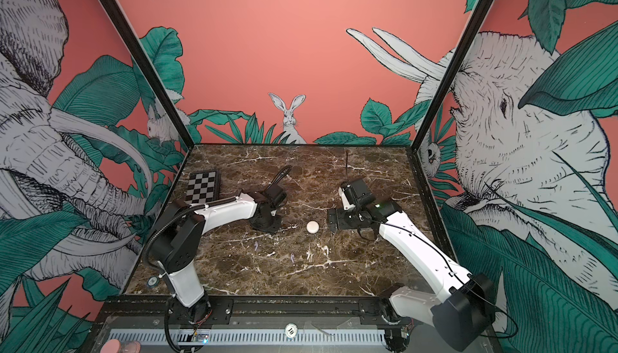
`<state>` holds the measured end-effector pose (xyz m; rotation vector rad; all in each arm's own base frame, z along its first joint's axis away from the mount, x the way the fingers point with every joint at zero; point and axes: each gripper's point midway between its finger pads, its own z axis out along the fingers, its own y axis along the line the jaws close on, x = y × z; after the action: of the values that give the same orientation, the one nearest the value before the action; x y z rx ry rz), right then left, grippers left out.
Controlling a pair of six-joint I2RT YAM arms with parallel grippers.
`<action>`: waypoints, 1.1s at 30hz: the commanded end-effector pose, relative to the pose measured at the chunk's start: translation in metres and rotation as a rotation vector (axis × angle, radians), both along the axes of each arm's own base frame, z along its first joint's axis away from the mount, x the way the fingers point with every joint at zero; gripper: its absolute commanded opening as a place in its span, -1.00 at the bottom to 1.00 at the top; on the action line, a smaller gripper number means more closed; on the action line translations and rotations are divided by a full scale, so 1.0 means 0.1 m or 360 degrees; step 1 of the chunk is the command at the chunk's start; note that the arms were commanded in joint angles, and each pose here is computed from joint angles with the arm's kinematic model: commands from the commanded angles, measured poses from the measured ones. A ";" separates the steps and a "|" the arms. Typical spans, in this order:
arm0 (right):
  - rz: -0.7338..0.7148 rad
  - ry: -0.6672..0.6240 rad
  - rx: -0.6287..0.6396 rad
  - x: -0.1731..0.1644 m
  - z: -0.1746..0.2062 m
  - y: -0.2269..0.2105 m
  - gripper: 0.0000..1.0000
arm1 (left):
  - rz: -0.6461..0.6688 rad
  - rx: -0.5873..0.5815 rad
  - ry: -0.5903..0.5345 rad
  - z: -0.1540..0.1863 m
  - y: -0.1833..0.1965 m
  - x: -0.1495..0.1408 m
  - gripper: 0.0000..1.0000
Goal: Insert wireless bluetooth earbuds into charging case
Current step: Pick up the charging case from the center of the table.
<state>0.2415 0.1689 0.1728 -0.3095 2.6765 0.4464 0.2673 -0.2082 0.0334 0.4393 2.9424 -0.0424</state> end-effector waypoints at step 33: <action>0.0633 0.0406 0.1124 -0.32 0.26 1.69 0.39 | -0.0951 -0.0601 -0.0855 1.34 -0.34 -0.75 -1.00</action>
<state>0.2086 0.3241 0.1977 -0.5537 2.5121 1.5387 0.1892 -0.2389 0.1634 1.0283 2.1964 -0.4841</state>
